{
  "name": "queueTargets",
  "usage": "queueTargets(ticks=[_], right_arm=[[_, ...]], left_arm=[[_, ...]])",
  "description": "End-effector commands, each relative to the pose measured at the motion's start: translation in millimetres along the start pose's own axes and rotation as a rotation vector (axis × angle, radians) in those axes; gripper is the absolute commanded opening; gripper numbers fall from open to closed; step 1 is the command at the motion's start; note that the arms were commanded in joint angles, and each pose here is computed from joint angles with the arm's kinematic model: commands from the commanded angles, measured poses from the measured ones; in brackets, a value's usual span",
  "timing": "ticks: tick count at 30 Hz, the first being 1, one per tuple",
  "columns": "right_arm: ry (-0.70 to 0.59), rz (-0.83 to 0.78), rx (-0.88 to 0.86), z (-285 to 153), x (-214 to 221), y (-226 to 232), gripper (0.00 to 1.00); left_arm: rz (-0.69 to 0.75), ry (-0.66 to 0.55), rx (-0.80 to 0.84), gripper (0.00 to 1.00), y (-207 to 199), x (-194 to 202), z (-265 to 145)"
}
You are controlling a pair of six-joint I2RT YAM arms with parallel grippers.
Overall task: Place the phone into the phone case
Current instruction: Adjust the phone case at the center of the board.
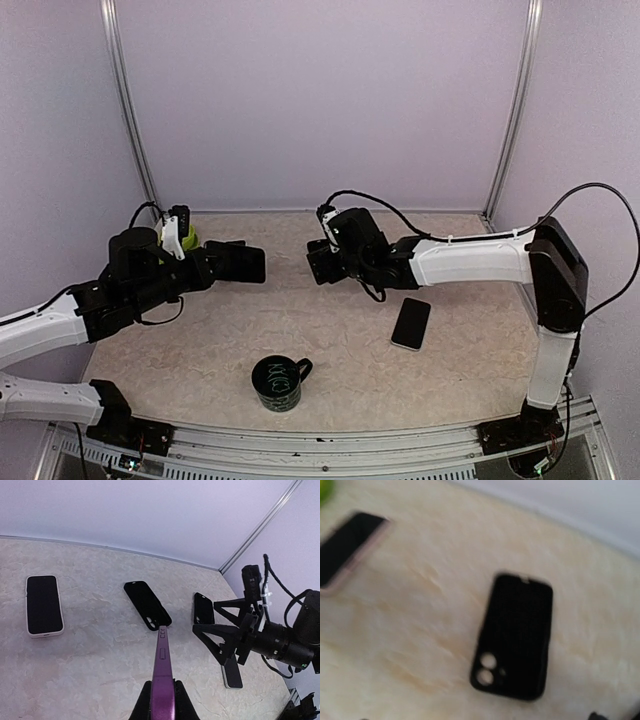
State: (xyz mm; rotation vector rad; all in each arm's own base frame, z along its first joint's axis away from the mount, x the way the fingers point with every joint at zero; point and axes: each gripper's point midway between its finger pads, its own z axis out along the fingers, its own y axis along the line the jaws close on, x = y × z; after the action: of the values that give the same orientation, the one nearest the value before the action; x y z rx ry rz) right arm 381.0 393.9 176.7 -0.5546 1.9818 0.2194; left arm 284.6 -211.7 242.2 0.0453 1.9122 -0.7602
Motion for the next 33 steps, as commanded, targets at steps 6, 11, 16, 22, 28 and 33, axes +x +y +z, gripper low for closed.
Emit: queueTargets(ticks=[6, 11, 16, 22, 28, 33], right_arm=[[0.153, 0.184, 0.06, 53.2, 37.6, -38.0, 0.84], [0.184, 0.207, 0.039, 76.8, 46.1, -48.5, 0.73], [0.227, 0.182, 0.035, 103.1, 60.6, -56.6, 0.67], [0.254, 0.168, 0.047, 121.0, 74.1, -66.5, 0.64], [0.298, 0.168, 0.019, 135.8, 90.7, -68.3, 0.61], [0.316, 0.168, 0.009, 142.4, 100.1, -68.5, 0.56]], left_arm=[[-0.034, -0.089, -0.015, 0.0, 6.3, -14.9, -17.0], [-0.034, -0.091, -0.021, 0.0, 8.4, -14.2, -19.8], [-0.035, -0.098, -0.011, 0.0, 7.2, -15.1, -23.0], [-0.037, -0.083, 0.007, 0.0, 5.4, -10.8, -22.5], [-0.037, -0.079, 0.002, 0.0, 6.9, -8.8, -21.6], [-0.034, -0.084, 0.001, 0.0, 6.2, -10.8, -21.5]])
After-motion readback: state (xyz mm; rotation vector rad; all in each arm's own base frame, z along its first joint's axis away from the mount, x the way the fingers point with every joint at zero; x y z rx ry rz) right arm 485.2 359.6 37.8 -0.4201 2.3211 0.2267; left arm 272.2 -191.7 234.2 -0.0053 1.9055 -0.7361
